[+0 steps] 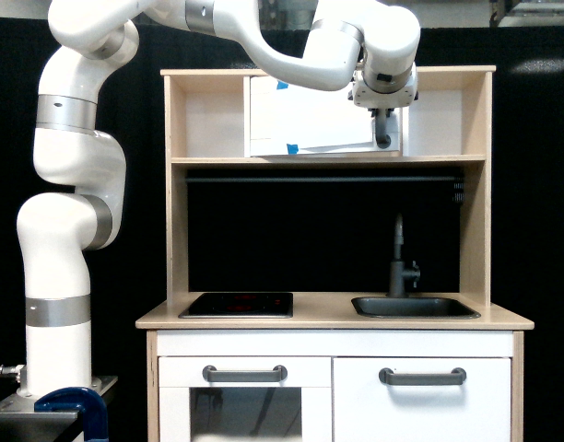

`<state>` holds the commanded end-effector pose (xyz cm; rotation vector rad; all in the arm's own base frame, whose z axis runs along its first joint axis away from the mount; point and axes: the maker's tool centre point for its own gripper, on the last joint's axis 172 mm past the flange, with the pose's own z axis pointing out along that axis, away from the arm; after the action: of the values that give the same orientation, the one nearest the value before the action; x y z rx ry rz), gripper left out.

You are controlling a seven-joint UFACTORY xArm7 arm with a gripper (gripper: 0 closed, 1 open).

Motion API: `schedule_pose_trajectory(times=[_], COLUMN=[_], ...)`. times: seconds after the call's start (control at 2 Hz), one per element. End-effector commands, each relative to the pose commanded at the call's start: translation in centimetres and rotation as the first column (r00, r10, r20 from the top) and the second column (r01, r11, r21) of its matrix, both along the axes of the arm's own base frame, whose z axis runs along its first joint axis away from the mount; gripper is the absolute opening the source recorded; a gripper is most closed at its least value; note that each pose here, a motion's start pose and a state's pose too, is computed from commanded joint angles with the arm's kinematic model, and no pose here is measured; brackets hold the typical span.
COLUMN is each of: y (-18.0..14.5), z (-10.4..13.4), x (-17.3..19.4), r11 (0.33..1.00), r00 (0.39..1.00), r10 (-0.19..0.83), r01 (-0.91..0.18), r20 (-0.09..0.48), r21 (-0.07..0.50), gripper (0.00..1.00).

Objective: Open the oven door

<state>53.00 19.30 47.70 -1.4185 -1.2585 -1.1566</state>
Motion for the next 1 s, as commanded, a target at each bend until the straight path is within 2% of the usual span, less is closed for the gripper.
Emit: schedule_pose_trajectory(times=[1.0], y=[-0.3], z=[0.9], x=[-0.9], r11=[1.0], r00=[1.0], r10=[0.0], r01=[0.0], r20=[0.0], r21=[0.0], gripper=[0.0])
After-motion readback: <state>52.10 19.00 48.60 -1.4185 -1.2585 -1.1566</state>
